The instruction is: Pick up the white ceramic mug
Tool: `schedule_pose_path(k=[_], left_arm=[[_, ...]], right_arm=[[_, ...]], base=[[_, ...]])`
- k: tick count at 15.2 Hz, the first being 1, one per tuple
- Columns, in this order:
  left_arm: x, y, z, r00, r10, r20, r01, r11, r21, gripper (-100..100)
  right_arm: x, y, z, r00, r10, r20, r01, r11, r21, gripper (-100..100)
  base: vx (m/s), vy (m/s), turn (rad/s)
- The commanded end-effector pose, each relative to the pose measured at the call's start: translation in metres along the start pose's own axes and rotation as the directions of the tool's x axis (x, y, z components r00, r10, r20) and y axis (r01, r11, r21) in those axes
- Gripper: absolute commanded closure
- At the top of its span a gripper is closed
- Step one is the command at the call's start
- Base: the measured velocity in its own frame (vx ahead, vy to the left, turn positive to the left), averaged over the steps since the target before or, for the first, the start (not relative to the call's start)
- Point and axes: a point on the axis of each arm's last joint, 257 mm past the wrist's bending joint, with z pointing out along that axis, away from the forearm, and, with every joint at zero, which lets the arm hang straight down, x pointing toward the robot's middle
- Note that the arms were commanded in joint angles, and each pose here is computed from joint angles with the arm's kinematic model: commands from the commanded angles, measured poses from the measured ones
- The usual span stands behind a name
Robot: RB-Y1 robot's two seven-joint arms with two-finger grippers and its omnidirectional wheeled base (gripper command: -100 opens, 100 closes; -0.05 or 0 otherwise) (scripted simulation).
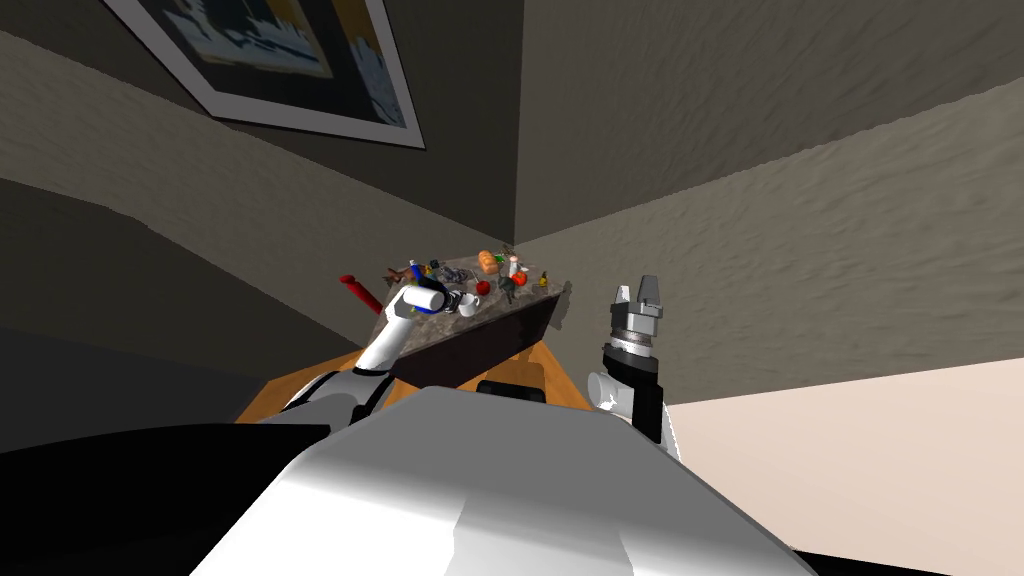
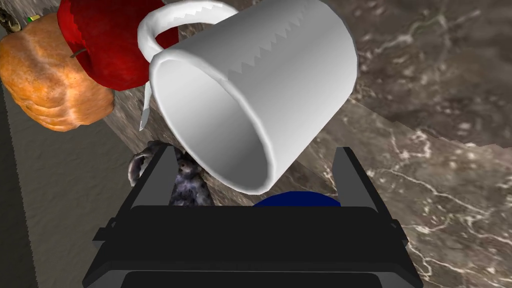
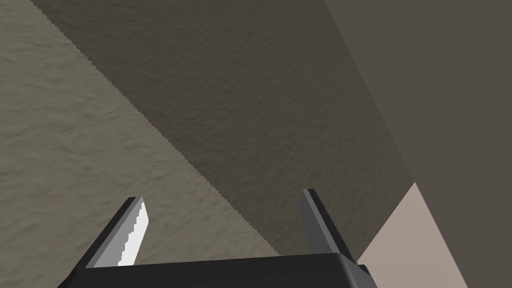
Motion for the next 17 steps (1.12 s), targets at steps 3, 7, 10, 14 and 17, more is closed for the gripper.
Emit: schedule_pose_path(k=[3, 7, 10, 14, 17], left_arm=[[-0.001, 0.013, -0.002, 1.000, 0.003, -0.016, -0.004, 0.997, -0.080, -100], [-0.001, 0.022, -0.005, 1.000, 0.004, -0.030, -0.008, 0.990, -0.143, -100], [-0.001, 0.030, -0.008, 0.999, 0.004, -0.043, -0.013, 0.980, -0.201, -100], [-0.001, 0.039, -0.014, 0.998, 0.003, -0.057, -0.018, 0.965, -0.261, -100], [-0.001, 0.047, -0.019, 0.998, 0.001, -0.070, -0.023, 0.949, -0.315, -100]], right_arm=[[0.000, 0.000, 0.000, 1.000, 0.000, 0.000, 0.000, 1.000, 0.000, 0], [0.000, 0.000, 0.000, 1.000, 0.000, 0.000, 0.000, 1.000, 0.000, 0], [0.000, 0.000, 0.000, 1.000, 0.000, 0.000, 0.000, 1.000, 0.000, 0], [0.000, 0.000, 0.000, 1.000, 0.000, 0.000, 0.000, 1.000, 0.000, 0], [0.000, 0.000, 0.000, 1.000, 0.000, 0.000, 0.000, 1.000, 0.000, 0]], base=[[0.026, -0.015, -0.020], [0.021, -0.012, -0.017], [0.040, -0.009, -0.020], [0.026, -0.006, -0.015], [0.037, -0.008, -0.019]])
